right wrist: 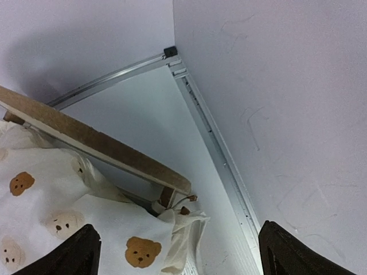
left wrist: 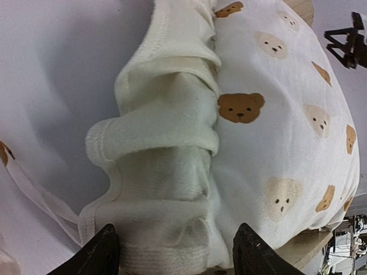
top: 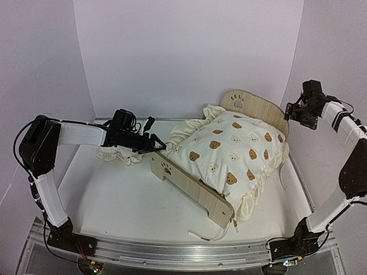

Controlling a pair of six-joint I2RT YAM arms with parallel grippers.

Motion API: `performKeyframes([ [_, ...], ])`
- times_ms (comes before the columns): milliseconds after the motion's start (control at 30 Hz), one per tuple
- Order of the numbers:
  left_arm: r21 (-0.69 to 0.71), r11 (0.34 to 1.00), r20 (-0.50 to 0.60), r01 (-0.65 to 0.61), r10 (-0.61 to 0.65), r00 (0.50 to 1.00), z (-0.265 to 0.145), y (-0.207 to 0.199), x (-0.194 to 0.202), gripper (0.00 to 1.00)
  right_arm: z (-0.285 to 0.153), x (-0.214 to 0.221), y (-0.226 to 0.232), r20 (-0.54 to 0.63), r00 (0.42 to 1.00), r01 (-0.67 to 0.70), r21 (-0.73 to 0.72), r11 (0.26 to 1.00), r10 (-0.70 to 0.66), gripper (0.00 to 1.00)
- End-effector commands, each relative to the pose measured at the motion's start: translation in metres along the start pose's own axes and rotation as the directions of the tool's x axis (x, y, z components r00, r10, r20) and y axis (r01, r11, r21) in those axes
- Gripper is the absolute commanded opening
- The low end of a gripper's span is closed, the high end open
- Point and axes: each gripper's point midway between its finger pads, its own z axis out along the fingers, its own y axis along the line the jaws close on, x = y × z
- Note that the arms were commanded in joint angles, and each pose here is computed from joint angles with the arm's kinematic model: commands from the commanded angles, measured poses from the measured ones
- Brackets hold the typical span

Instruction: Set up the pet bed

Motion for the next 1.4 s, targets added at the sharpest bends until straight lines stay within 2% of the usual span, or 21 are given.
performKeyframes([
  [0,0.121,0.990,-0.003,-0.073,0.074,0.997,-0.008,-0.056,0.016,0.66,0.031,-0.022,0.022,0.066,0.997,-0.045,-0.081,0.996,0.050,0.95],
  [67,0.153,0.985,-0.015,-0.085,0.089,0.996,-0.006,-0.073,0.030,0.64,0.048,-0.033,0.027,0.102,0.995,-0.017,-0.083,0.996,0.025,0.89],
  [167,0.183,0.978,-0.039,-0.095,0.104,0.994,-0.003,-0.096,0.054,0.62,0.077,-0.054,0.051,0.197,0.979,0.083,-0.161,0.983,-0.050,0.82],
  [267,0.228,0.968,-0.064,-0.102,0.119,0.991,0.003,-0.125,0.079,0.61,0.109,-0.075,0.076,0.265,0.955,0.194,-0.212,0.958,-0.135,0.80],
  [400,0.253,0.958,-0.083,-0.133,0.158,0.984,0.010,-0.157,0.107,0.61,0.142,-0.085,0.140,0.329,0.911,0.357,-0.334,0.872,-0.247,0.79],
  [500,0.264,0.949,-0.091,-0.174,0.204,0.975,0.021,-0.181,0.124,0.62,0.138,-0.087,0.212,0.393,0.873,0.448,-0.406,0.797,-0.290,0.83],
  [567,0.274,0.941,-0.086,-0.200,0.231,0.969,0.024,-0.194,0.130,0.65,0.121,-0.078,0.260,0.417,0.853,0.497,-0.468,0.731,-0.314,0.85],
  [600,0.279,0.935,-0.076,-0.218,0.248,0.966,0.023,-0.199,0.130,0.66,0.111,-0.077,0.272,0.422,0.847,0.509,-0.468,0.722,-0.323,0.87],
  [667,0.291,0.920,-0.038,-0.264,0.287,0.957,0.012,-0.209,0.125,0.70,0.091,-0.079,0.273,0.410,0.852,0.497,-0.440,0.748,-0.324,0.92],
  [733,0.240,0.919,0.013,-0.313,0.319,0.948,-0.007,-0.211,0.112,0.76,0.073,-0.088,0.244,0.357,0.873,0.453,-0.343,0.823,-0.332,0.93],
  [800,0.149,0.915,0.076,-0.374,0.367,0.927,-0.031,-0.206,0.087,0.85,0.049,-0.097,0.184,0.271,0.883,0.418,-0.080,0.905,-0.384,0.95],
  [867,0.080,0.924,0.118,-0.374,0.364,0.924,-0.052,-0.191,0.057,0.89,0.021,-0.090,0.146,0.201,0.882,0.422,0.064,0.904,-0.426,0.96],
  [967,-0.019,0.968,0.177,-0.250,0.249,0.952,-0.067,-0.144,0.011,0.90,-0.022,-0.058,0.132,0.139,0.872,0.461,0.084,0.883,-0.469,0.98],
  [1033,-0.061,0.980,0.194,-0.188,0.196,0.961,-0.063,-0.120,-0.007,0.91,-0.047,-0.021,0.140,0.104,0.879,0.472,-0.044,0.881,-0.466,0.98],
  [1067,-0.038,0.984,0.191,-0.177,0.181,0.965,-0.056,-0.116,-0.011,0.91,-0.061,0.003,0.156,0.090,0.888,0.460,-0.176,0.871,-0.451,0.98],
  [1133,0.038,0.986,0.148,-0.162,0.154,0.977,-0.034,-0.113,-0.010,0.90,-0.093,0.064,0.189,0.040,0.872,0.452,-0.446,0.773,-0.488,0.98],
  [1167,0.084,0.985,0.137,-0.152,0.139,0.981,-0.025,-0.113,-0.011,0.90,-0.110,0.091,0.200,0.013,0.858,0.445,-0.519,0.730,-0.514,0.98],
  [1200,0.135,0.982,0.127,-0.134,0.117,0.985,-0.016,-0.112,-0.011,0.89,-0.124,0.119,0.206,-0.026,0.836,0.439,-0.570,0.695,-0.549,0.98],
  [1267,0.222,0.969,0.111,-0.107,0.084,0.990,-0.004,-0.112,-0.010,0.88,-0.147,0.156,0.199,-0.107,0.822,0.396,-0.601,0.695,-0.560,0.98],
  [1367,0.272,0.959,0.081,-0.083,0.063,0.995,0.012,-0.107,-0.005,0.83,-0.174,0.210,0.187,-0.218,0.795,0.306,-0.661,0.685,-0.566,0.98],
])
